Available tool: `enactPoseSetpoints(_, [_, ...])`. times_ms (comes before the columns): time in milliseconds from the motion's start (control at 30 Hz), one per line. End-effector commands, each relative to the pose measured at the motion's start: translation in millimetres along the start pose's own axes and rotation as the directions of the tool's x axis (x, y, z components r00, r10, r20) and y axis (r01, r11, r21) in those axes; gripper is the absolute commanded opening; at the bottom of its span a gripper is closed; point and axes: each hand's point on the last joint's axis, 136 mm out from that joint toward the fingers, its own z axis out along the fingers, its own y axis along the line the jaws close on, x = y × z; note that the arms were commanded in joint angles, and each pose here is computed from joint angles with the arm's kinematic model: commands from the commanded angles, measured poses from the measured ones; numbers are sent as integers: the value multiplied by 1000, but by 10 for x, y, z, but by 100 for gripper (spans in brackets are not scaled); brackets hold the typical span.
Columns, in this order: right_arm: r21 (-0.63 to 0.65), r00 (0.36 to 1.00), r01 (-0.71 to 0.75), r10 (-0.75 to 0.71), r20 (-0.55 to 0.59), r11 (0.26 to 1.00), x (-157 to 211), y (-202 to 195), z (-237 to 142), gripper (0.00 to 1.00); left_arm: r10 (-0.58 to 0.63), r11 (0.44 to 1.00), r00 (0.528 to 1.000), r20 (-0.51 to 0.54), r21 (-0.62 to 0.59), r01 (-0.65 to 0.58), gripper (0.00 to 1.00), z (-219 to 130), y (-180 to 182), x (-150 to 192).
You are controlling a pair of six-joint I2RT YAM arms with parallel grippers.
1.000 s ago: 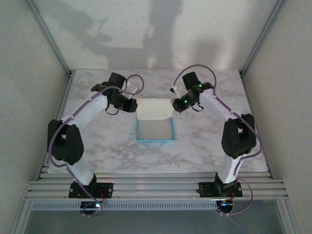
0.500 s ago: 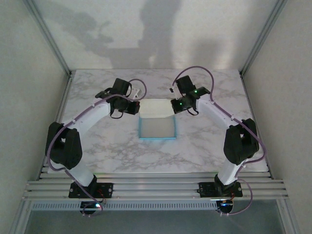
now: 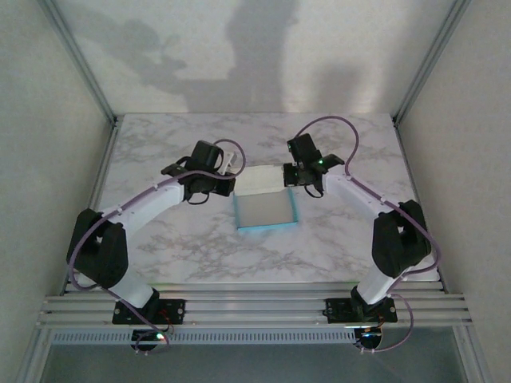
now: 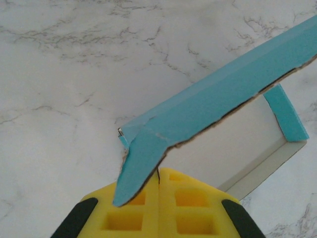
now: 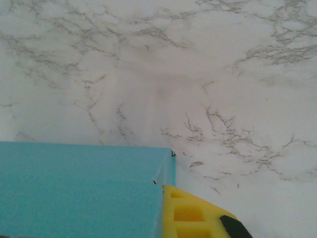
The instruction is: Fold the paper box
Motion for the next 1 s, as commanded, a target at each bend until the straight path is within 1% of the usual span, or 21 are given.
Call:
enactPoseSetpoints(0, [-26, 992, -71, 73, 105, 997, -132, 88, -125, 0, -22, 1000, 996, 84, 10, 21, 4, -97, -110, -104])
enactPoseSetpoints(200, [-40, 979, -99, 104, 173, 994, -10, 54, -167, 0, -40, 999, 990, 132, 2, 40, 4, -134, -161, 27])
enactPoseSetpoints(400, [-40, 970, -91, 98, 224, 995, 191, 10, -144, 0, -59, 998, 981, 186, -7, 62, 4, -151, -207, 219])
enactPoseSetpoints(633, [-57, 953, -102, 114, 280, 993, 338, -10, -146, 0, -128, 991, 969, 212, 55, 119, 5, -107, -351, 416])
enactPoseSetpoints(867, [-54, 955, -95, 106, 278, 994, 495, 4, -110, 0, -186, 982, 955, 231, 80, 172, 5, -77, -431, 533])
enactPoseSetpoints(967, [-60, 957, -97, 110, 269, 993, 578, -7, -80, 0, -188, 982, 956, 225, 58, 179, 5, -59, -384, 645])
